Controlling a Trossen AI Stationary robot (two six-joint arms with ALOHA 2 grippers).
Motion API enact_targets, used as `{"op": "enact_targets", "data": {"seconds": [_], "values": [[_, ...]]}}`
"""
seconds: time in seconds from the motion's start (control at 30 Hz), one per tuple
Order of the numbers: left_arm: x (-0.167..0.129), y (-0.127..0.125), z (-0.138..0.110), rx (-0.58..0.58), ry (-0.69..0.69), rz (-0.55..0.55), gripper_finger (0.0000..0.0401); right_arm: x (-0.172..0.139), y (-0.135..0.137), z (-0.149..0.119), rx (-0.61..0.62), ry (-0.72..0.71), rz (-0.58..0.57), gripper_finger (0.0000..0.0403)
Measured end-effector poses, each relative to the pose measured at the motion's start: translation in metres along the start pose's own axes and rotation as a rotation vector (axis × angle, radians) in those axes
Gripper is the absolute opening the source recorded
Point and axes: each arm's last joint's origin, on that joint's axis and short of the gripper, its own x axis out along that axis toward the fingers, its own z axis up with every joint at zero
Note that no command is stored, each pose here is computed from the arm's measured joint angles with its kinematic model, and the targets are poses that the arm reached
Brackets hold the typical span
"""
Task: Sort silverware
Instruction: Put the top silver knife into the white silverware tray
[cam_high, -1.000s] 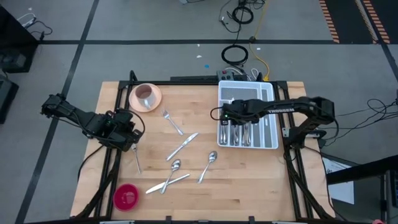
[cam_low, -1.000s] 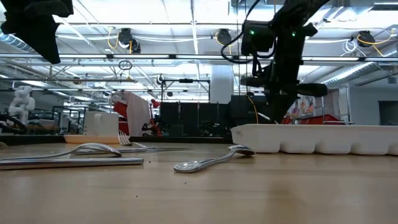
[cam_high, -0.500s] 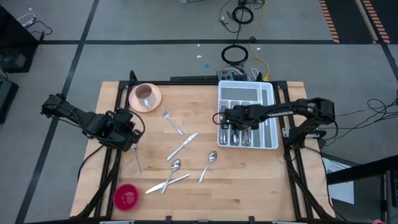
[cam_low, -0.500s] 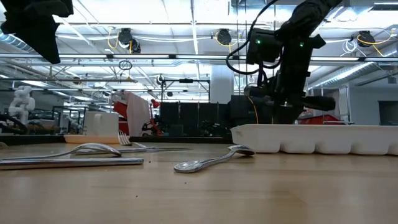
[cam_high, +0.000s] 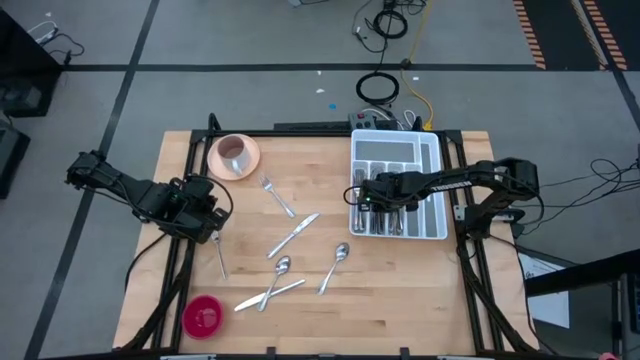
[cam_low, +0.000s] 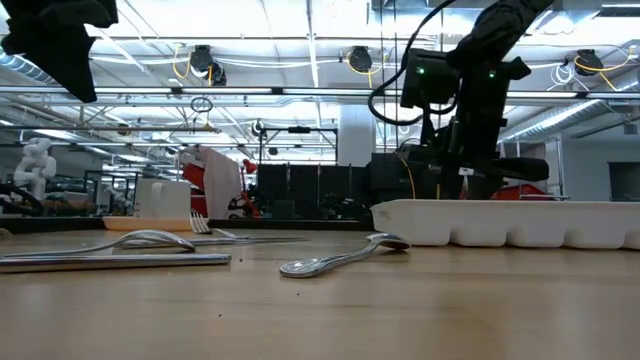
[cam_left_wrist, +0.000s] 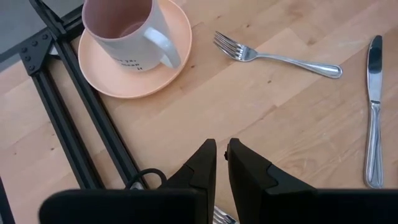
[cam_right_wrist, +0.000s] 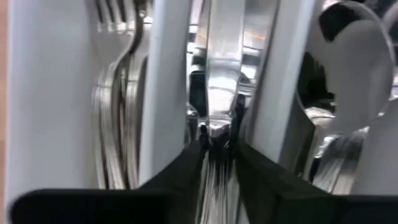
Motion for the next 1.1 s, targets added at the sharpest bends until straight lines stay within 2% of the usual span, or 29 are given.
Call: {"op": "enact_targets", "data": {"seconds": [0.17, 0.3, 0.37, 0.47, 0.57, 0.63, 0.73, 0.87, 0.97, 1.1], "values": [[0.0, 0.0, 0.0, -0.002, 0.0, -0.002, 0.0048, 0.0, 0.002, 0.0, -0.022, -0.003, 0.024, 0.0161], [0.0, 0.0, 0.0, -0.002, 0.0, -0.002, 0.0048, -0.004, 0.008, 0.001, -0.078, -0.003, 0.046, 0.0197], [0.0, 0.0, 0.0, -0.002, 0.0, -0.001, 0.0048, -0.009, 0.011, 0.002, -0.123, -0.006, 0.04, 0.0205], [0.0, 0.0, 0.0, -0.002, 0.0, -0.002, 0.0048, -0.026, 0.025, 0.008, -0.179, -0.028, 0.1, 0.0206], [0.0, 0.0, 0.0, -0.007, 0.0, -0.002, 0.0048, -0.043, 0.035, 0.012, -0.276, -0.032, 0.094, 0.0204], [0.0, 0.0, 0.0, -0.007, 0.0, -0.002, 0.0048, -0.061, 0.05, 0.018, -0.338, -0.066, 0.168, 0.0204], [0.0, 0.0, 0.0, -0.007, 0.0, -0.002, 0.0048, -0.09, 0.069, 0.022, -0.505, -0.132, 0.269, 0.0206], [0.0, 0.0, 0.0, -0.008, -0.001, -0.002, 0.0048, -0.122, 0.1, 0.018, -0.844, -0.245, 0.417, 0.0209], [0.0, 0.0, 0.0, -0.01, -0.001, -0.003, 0.0048, -0.129, 0.119, 0.012, -1.071, -0.289, 0.467, 0.021], [0.0, -0.001, 0.0, -0.012, -0.003, -0.005, 0.0048, -0.126, 0.146, 0.01, -1.254, -0.302, 0.531, 0.021]]}}
